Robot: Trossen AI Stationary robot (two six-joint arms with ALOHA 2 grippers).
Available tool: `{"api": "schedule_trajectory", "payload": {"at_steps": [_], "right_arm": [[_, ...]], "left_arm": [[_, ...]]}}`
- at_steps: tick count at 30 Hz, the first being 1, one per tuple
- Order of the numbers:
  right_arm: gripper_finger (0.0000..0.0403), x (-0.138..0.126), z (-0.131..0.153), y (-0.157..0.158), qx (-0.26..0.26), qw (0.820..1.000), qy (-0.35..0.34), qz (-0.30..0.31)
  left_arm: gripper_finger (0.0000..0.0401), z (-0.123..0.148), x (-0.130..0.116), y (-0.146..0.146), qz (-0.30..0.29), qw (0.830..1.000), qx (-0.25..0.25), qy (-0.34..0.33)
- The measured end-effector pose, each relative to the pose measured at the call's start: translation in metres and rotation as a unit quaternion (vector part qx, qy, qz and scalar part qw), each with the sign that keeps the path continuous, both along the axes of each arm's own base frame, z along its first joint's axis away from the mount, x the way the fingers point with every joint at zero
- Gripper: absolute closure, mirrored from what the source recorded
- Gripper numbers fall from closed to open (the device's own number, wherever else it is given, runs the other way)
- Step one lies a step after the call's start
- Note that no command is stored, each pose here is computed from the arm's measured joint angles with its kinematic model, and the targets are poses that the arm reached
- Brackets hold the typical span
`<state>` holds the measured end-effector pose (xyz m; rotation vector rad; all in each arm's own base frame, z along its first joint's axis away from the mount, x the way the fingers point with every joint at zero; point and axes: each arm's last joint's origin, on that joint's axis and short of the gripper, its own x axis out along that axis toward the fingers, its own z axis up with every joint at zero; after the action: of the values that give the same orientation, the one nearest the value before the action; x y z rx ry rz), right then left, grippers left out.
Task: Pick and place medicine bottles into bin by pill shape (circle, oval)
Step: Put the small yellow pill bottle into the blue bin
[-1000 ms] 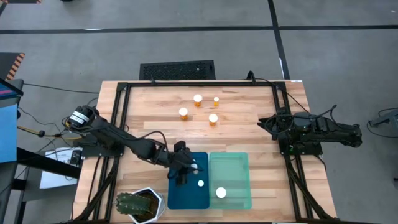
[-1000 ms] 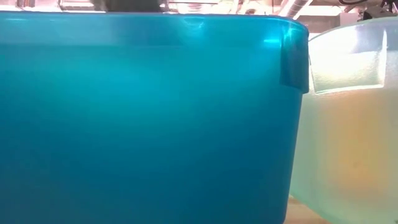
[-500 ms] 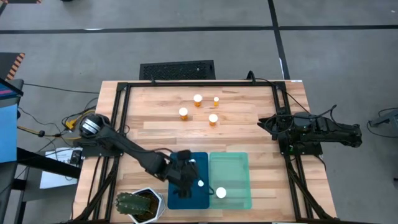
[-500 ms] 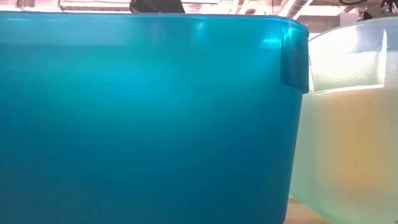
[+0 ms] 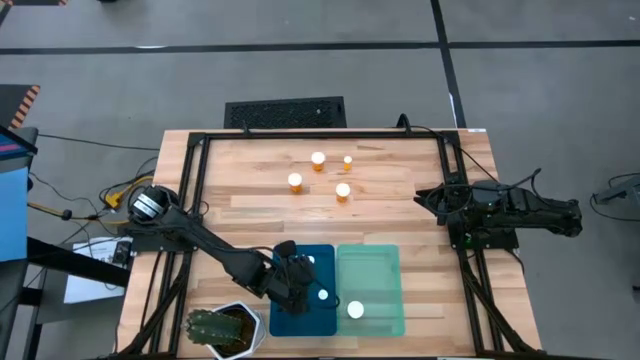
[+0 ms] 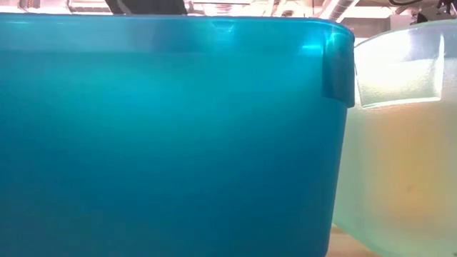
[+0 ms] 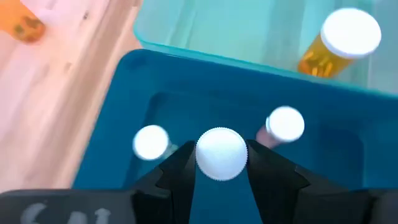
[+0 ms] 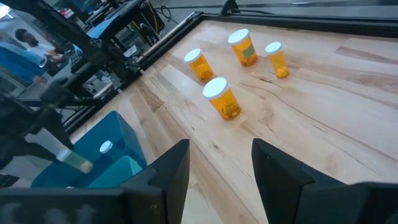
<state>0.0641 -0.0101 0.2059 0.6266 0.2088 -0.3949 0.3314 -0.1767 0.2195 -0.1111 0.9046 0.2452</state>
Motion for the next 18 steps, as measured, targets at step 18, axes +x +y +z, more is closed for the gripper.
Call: {"api": "schedule_trajectory", "payload": {"at_steps": [18], "right_arm": [[0.0222, 0.0, 0.0, 0.0, 0.0, 1.0, -0.001, 0.0]], "left_arm": [[0.0273, -0.027, -0.001, 0.002, -0.017, 0.999, 0.036, -0.014]]}}
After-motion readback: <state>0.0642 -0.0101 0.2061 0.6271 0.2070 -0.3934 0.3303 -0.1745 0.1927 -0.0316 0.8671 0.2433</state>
